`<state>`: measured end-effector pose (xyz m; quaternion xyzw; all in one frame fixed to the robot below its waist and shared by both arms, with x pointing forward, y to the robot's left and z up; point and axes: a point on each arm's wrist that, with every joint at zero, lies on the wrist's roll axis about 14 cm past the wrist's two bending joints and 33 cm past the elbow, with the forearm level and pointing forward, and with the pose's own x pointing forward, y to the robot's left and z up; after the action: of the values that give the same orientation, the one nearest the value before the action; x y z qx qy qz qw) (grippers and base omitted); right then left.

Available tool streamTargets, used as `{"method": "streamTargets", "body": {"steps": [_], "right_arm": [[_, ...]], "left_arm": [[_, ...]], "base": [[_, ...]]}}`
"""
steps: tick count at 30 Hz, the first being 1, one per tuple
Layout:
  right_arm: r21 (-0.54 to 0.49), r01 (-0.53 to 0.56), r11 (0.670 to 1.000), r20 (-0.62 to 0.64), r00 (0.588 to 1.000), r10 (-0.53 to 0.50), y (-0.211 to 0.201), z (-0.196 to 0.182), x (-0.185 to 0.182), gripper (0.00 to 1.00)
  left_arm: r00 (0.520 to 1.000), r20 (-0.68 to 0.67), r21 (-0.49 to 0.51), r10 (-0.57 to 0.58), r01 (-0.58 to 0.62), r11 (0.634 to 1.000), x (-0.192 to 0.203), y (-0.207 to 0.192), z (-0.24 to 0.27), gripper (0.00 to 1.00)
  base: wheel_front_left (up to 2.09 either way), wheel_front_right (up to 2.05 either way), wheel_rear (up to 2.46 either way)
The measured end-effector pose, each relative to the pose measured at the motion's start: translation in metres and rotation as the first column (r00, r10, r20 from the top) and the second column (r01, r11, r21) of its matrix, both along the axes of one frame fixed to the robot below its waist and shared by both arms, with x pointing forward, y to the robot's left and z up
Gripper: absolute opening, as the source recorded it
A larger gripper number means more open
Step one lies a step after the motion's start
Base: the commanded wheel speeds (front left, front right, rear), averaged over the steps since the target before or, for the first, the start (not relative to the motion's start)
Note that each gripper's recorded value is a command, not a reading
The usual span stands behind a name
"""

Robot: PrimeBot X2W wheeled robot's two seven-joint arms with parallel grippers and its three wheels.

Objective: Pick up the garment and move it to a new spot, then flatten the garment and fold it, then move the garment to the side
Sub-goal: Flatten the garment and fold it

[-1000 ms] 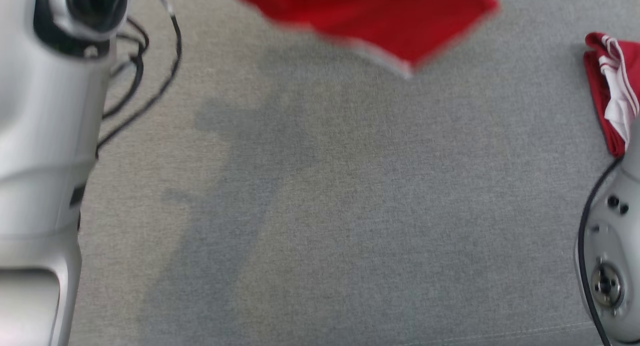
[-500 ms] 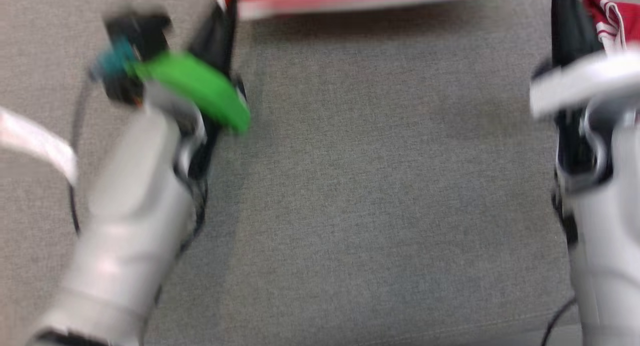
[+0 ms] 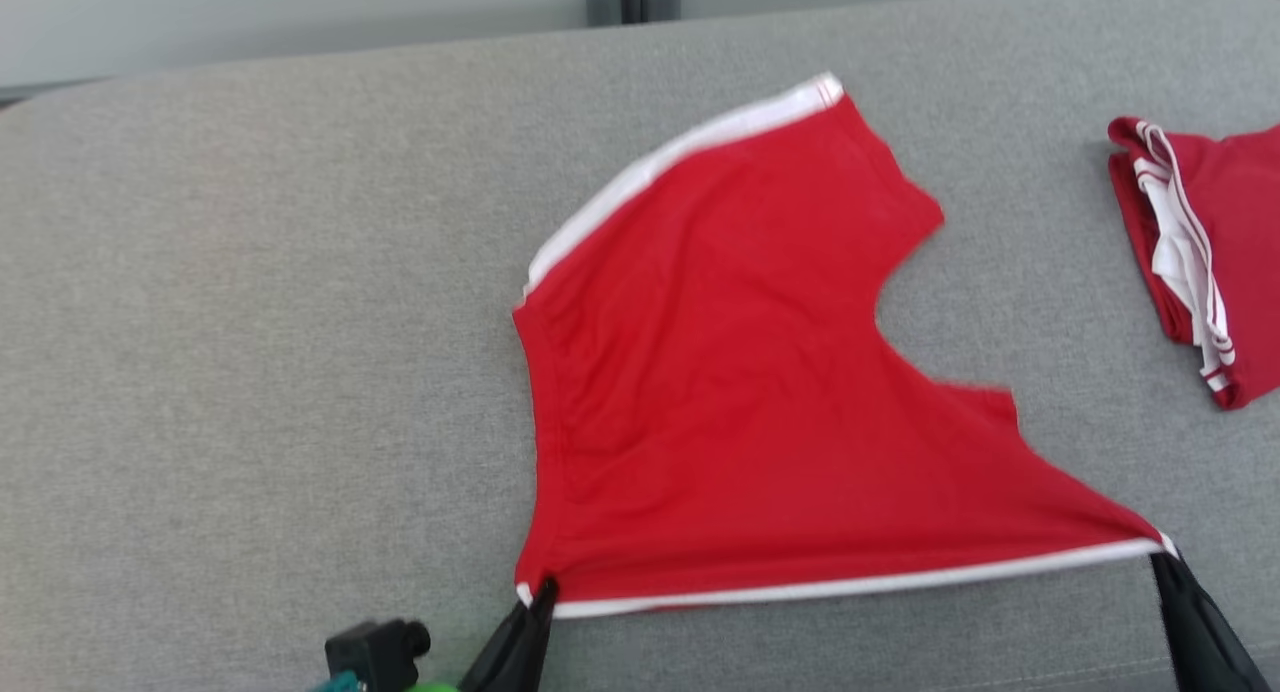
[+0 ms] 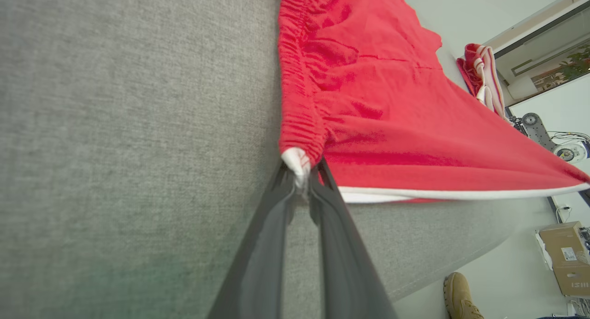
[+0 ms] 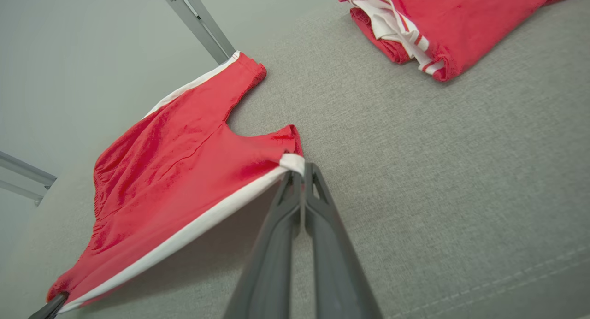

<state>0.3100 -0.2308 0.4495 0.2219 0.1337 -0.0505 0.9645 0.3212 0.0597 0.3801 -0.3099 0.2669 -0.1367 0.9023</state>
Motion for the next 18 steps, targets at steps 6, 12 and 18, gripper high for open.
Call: {"method": "streamTargets", "body": {"steps": [6, 12, 18], "right_arm": [[-0.019, 0.002, 1.000, 0.082, 0.997, -0.001, -0.009, 0.034, 0.000, 0.00], [-0.088, -0.117, 0.989, 0.168, 0.977, 0.130, 0.008, 0.060, 0.074, 0.00], [-0.142, -0.228, 0.963, 0.124, 0.961, 0.246, 0.028, 0.053, 0.152, 0.00]], "left_arm": [[0.997, 0.033, -0.169, 0.070, -0.064, 0.984, -0.007, -0.006, 0.057, 0.00], [0.998, 0.040, -0.322, 0.057, -0.041, 0.946, 0.033, -0.026, 0.096, 0.00], [0.996, 0.021, -0.361, 0.084, -0.071, 0.930, 0.086, -0.029, 0.104, 0.00]], "base": [[0.00, 0.00, 0.00], [0.00, 0.00, 0.00], [0.00, 0.00, 0.00]]}}
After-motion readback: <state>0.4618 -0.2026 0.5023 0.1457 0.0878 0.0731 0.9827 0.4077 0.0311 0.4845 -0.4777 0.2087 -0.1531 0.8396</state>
